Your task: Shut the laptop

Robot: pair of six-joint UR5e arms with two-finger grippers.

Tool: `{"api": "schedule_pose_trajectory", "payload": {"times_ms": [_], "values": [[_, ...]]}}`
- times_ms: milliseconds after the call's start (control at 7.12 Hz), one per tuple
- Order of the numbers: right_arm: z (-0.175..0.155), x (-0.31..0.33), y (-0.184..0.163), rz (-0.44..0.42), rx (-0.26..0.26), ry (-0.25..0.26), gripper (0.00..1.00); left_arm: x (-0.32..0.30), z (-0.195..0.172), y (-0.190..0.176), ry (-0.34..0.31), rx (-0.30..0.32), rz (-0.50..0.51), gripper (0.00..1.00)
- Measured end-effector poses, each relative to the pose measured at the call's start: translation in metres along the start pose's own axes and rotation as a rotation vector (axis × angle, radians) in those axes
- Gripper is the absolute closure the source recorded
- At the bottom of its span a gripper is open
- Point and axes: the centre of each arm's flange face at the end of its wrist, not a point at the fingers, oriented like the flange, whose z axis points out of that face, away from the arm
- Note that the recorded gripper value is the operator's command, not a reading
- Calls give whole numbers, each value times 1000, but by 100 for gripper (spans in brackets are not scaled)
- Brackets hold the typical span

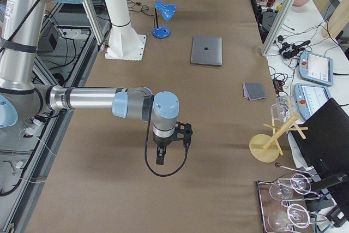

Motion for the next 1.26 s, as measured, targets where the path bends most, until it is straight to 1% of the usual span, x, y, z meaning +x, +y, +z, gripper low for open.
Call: {"api": "schedule_pose_trajectory", "payload": {"times_ms": [702,982,1263], "values": [[2,-1,2,-2,-2,-26,0,8,-3,18,2,3,14,1],[1,-6,2,-5,1,-68,0,7,0,24,2,-1,11,1],[2,-7,2,-4,1,-85,0,6,2,30,3,-6,6,1]]}}
